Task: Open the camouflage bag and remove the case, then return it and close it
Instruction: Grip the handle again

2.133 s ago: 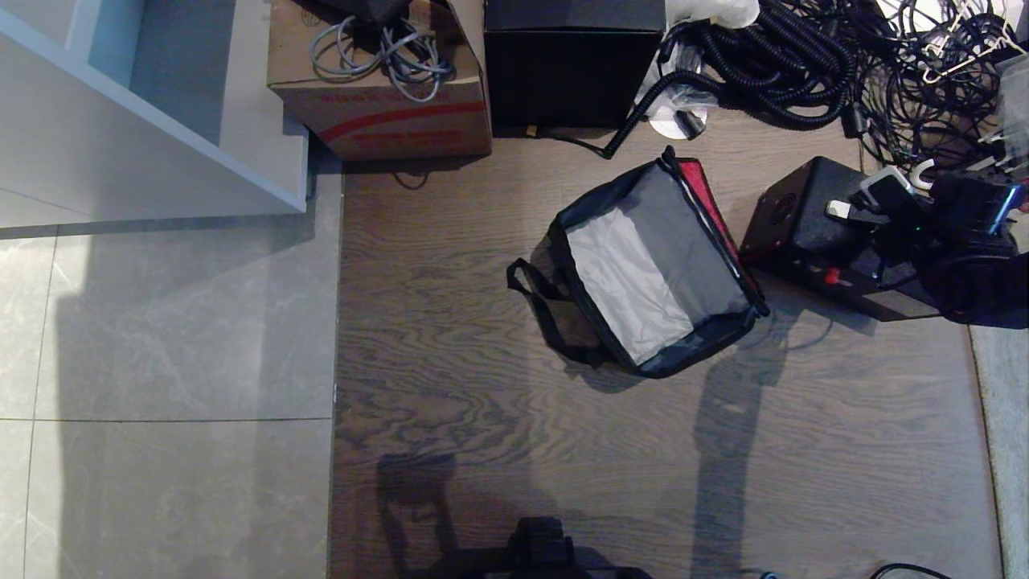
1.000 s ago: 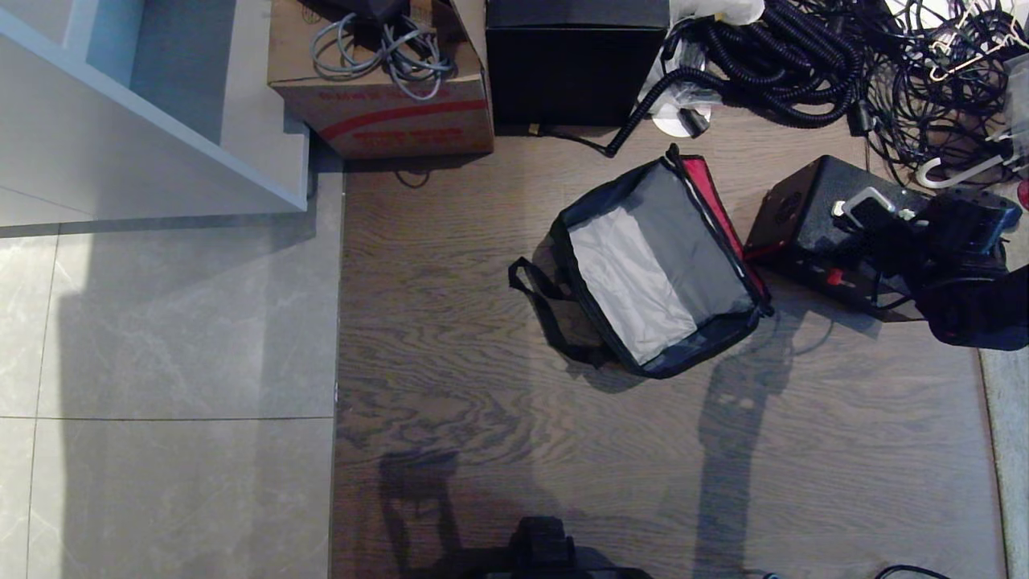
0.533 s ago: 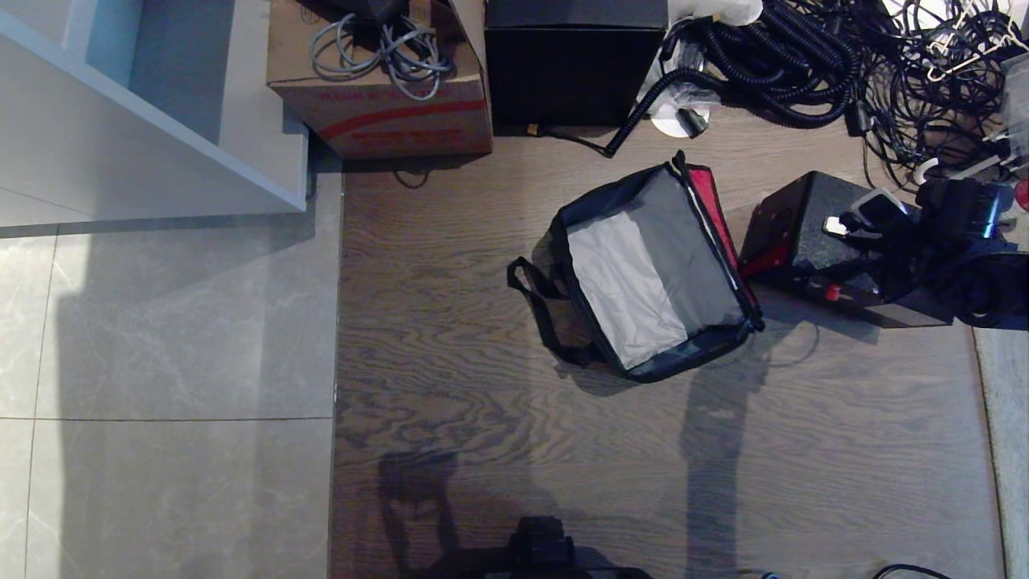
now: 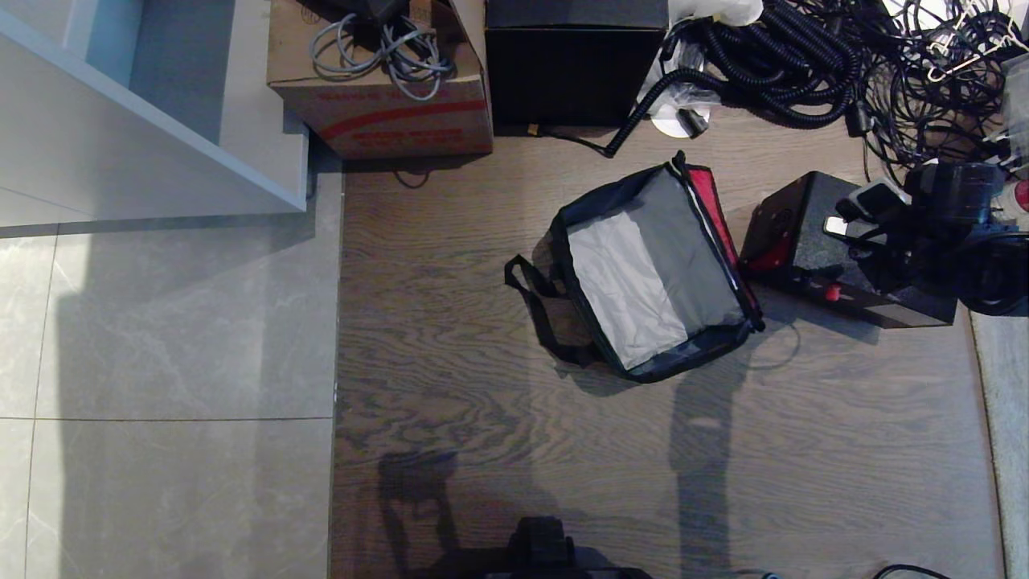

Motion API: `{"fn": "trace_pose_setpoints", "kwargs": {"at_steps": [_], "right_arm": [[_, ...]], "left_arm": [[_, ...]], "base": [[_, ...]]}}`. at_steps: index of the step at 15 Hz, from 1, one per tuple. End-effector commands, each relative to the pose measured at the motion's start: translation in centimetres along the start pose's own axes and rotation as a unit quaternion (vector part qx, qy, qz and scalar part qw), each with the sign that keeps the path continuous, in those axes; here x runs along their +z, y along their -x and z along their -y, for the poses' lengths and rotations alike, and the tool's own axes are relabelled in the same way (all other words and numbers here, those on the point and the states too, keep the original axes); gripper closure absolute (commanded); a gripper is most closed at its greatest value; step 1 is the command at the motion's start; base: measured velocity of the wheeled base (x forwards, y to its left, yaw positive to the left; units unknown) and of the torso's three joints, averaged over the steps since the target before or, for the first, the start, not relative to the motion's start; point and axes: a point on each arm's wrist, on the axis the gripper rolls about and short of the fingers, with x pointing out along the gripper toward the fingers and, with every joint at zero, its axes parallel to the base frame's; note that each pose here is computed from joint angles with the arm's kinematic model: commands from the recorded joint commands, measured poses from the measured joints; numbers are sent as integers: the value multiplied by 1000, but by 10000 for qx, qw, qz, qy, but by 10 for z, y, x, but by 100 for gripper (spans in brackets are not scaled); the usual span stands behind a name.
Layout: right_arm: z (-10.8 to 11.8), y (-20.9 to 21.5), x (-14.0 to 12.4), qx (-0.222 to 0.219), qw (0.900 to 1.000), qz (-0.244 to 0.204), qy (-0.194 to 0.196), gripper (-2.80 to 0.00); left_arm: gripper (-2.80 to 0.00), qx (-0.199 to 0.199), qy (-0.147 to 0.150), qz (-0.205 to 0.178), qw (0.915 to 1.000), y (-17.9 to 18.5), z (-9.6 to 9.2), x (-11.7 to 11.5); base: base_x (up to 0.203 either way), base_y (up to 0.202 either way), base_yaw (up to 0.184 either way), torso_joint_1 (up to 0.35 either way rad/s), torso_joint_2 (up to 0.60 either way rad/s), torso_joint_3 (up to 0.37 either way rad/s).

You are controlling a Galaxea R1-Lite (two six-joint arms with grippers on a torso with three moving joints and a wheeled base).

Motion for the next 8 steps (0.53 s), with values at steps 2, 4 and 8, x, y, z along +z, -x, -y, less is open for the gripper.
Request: {"fn": "trace_pose_setpoints", "kwargs": {"at_steps": [2, 4, 8], "right_arm": [[17, -5, -7, -133, 9989, 383, 232, 0], [41, -18, -25, -280, 9946, 630, 772, 0], [67, -47, -53, -427, 9962, 480, 596, 0]], "left_arm": [[0, 3, 2, 0, 10000, 0, 0, 0], [0, 3, 2, 0, 10000, 0, 0, 0], [0, 3, 2, 0, 10000, 0, 0, 0]], "base": [[0, 0, 0, 0, 0, 0], [0, 0, 0, 0, 0, 0], [0, 0, 0, 0, 0, 0]]}}
